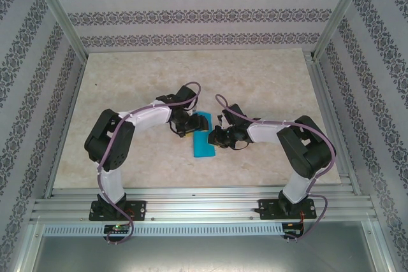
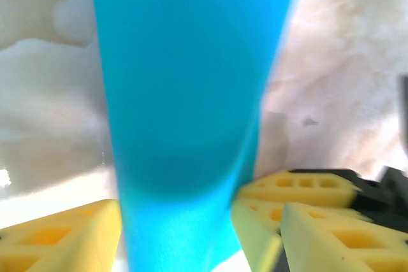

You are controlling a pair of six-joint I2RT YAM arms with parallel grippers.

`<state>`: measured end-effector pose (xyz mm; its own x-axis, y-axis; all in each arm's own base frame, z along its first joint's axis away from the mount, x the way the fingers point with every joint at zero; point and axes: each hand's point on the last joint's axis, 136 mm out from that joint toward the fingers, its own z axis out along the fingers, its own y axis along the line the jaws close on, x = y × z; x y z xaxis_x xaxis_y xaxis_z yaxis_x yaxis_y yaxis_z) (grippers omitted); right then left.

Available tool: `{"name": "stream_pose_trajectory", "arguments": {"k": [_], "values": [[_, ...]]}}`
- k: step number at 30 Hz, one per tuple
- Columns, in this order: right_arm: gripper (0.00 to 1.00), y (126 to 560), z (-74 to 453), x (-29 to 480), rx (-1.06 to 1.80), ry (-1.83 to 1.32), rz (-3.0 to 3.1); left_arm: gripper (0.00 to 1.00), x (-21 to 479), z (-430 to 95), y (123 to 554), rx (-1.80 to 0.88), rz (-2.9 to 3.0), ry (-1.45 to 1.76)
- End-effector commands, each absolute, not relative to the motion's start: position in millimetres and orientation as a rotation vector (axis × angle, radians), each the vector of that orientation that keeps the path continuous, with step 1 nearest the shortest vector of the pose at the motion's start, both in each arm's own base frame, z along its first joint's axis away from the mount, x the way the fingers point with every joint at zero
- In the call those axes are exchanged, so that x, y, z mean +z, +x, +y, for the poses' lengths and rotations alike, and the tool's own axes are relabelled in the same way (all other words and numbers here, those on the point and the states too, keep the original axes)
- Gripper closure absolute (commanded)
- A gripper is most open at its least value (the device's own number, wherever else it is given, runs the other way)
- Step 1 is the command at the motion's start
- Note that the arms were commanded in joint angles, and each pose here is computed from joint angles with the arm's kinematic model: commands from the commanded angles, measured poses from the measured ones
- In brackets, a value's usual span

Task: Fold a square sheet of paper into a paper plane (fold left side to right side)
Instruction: Hold the square sheet of paper at the center of the table.

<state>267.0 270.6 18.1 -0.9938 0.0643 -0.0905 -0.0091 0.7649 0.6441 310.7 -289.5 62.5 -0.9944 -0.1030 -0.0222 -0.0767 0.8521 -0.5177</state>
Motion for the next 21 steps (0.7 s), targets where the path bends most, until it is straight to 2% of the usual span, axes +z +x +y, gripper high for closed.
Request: {"name": "stream_pose_trajectory", "arguments": {"k": [1,5,12,21], "values": [[0.83,273,278,23,1.047,0.031,2.831,0.31,95,-277,318,-0.830,2.880,-0.094],[0.83,274,277,24,1.043,0.028,2.828,0.32,91,-262,307,-0.835,2.885,-0.095],[0.83,275,278,24,1.047,0.025,2.827,0.33,71,-268,292,-0.924,2.911,-0.025],[0.83,274,279,25,1.047,0.020,2.827,0.42,58,-280,297,-0.992,2.913,-0.008]]}}
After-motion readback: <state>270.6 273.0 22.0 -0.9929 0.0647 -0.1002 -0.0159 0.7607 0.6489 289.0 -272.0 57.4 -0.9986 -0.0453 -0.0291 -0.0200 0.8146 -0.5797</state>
